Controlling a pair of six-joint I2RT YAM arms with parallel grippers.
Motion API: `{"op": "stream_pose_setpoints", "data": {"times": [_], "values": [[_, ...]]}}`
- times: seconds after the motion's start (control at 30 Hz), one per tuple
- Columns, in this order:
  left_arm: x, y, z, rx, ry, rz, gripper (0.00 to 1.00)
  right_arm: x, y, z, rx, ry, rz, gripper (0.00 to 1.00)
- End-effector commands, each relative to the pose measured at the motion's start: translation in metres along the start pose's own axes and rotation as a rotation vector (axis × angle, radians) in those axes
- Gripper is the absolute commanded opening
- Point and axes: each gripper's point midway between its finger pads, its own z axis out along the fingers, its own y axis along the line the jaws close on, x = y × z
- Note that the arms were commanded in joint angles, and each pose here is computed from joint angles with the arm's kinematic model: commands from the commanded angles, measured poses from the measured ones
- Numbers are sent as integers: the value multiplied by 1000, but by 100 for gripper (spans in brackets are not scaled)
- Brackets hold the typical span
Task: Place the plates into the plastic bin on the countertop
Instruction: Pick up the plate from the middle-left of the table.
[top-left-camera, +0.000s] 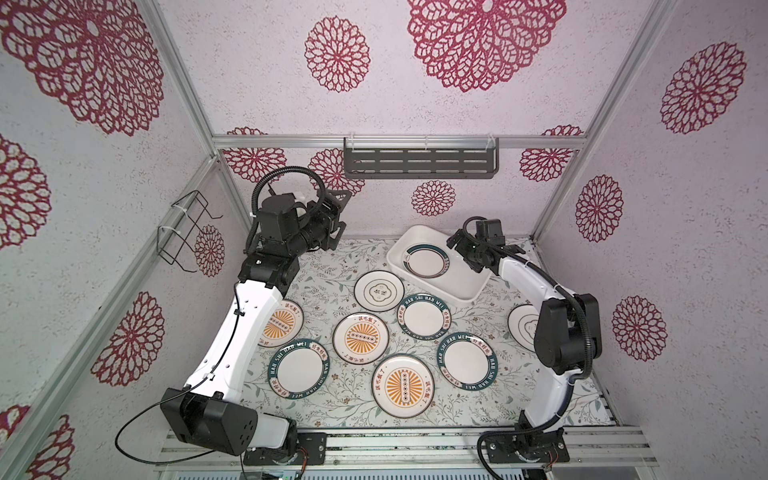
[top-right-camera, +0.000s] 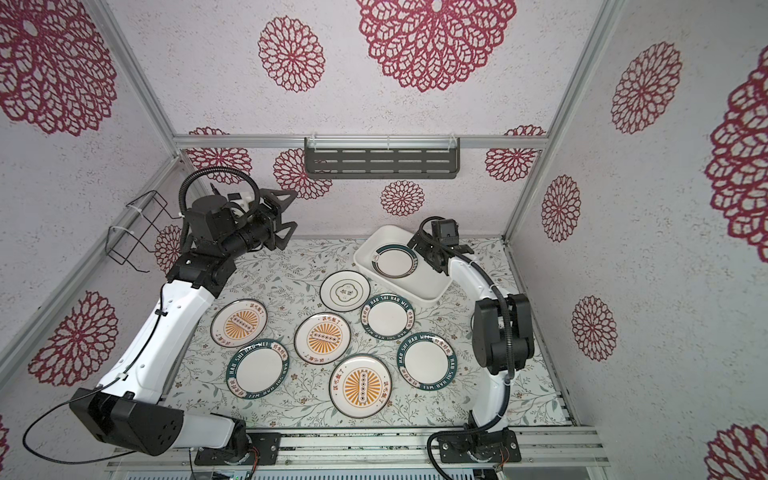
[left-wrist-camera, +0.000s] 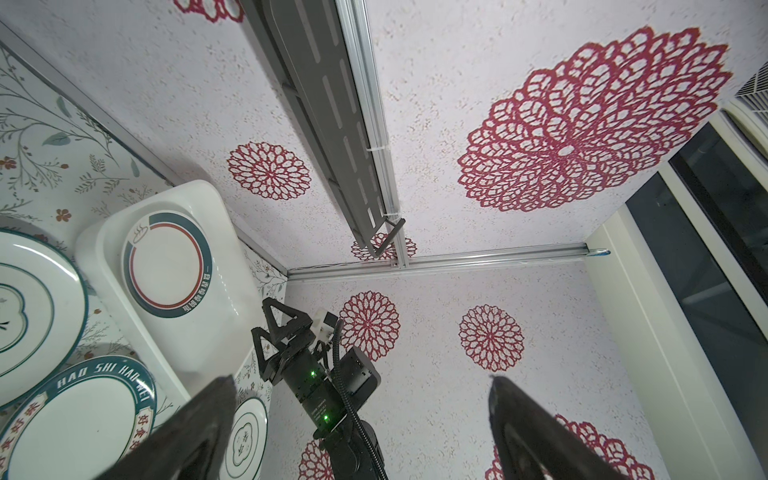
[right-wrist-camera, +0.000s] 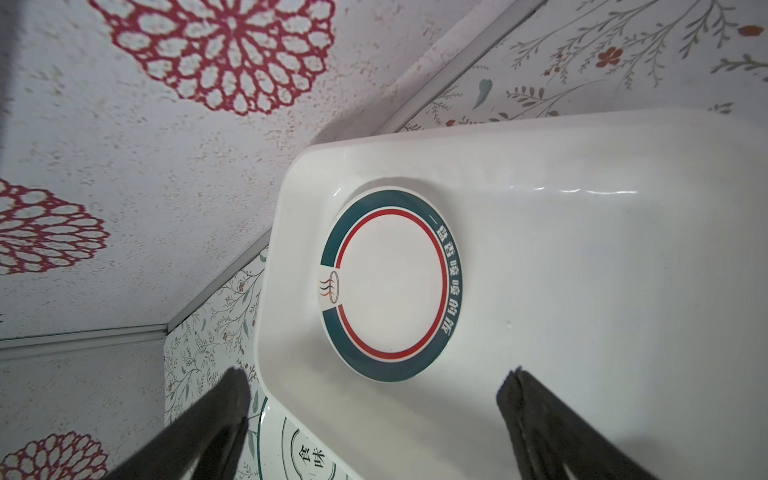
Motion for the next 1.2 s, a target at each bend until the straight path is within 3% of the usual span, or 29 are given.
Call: {"op": "stream_pose_setpoints", "data": {"times": [0.0,0.27,0.37,0.5,0.63,0.7,0.9,1.17], "values": [[-9,20,-7,-33,-43,32,97,-11,8,-4,0,-40,-11,99],[-39,129,-53,-299,-190,19,97,-9,32,-18,-112,-69,19,99],[-44,169,-81,-465,-229,37,97,4,56,-21,-197,-56,4,99],[-47,216,-126,-703,-259,49,97,37,100,-19,-341,24,-41,99],[-50,248,-164,-828,-290,15,97,75,150,-24,-534,111,-121,99],[-51,255,-184,-879,-318,59,97,92,173,-30,-643,168,-157,99],[-36,300,-229,-926,-332,-77,98,130,197,-46,-782,277,-251,99],[-25,343,-241,-861,-324,-222,100,135,196,-66,-813,274,-266,99]]}}
